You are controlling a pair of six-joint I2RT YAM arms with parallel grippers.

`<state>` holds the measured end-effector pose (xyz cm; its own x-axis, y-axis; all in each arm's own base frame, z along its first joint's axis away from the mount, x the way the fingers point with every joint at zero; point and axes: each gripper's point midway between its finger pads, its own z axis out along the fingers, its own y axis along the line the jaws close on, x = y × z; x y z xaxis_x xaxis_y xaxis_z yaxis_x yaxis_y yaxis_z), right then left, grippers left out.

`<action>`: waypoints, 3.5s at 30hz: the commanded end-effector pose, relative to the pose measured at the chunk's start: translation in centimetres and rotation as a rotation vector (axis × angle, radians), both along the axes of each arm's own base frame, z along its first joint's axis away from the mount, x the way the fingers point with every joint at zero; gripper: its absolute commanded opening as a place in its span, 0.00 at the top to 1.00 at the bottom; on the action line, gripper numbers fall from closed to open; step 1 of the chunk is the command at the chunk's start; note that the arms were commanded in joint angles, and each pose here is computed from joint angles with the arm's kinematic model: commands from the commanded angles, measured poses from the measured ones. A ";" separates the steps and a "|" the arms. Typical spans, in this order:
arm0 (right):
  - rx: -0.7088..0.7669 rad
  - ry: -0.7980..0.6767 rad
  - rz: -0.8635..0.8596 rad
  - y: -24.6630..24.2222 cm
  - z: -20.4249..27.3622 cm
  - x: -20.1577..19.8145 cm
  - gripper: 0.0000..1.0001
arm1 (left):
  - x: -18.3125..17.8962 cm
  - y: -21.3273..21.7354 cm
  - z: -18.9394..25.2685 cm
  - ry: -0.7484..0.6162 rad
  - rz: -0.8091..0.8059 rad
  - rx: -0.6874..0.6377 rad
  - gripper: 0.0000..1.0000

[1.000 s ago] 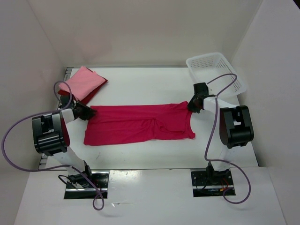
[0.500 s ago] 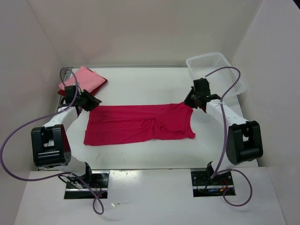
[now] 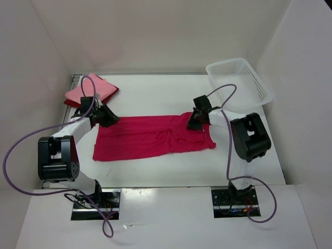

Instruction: Fold and stack the t-shirts

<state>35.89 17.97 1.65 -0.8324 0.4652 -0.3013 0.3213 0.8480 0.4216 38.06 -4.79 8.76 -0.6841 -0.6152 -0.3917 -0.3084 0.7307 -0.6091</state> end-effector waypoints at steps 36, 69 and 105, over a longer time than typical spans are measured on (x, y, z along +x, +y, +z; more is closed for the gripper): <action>0.362 -0.255 0.445 20.5 13.0 -8.0 0.64 | 3.3 -4.1 6.7 -0.171 -0.189 0.074 0.90; 0.148 0.055 0.292 15.3 -1.6 -12.3 0.97 | 9.2 -9.0 3.8 -0.153 -0.349 0.162 0.55; 0.131 0.068 0.345 6.7 3.3 -13.9 0.56 | 29.7 -14.2 0.1 -0.304 -0.180 0.044 0.97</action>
<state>20.90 24.51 2.75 -0.9716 0.1853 -0.1469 0.0916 0.8676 0.4888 63.91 -25.47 4.96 -0.7499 -0.3194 -0.5793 0.1115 0.8021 -0.5866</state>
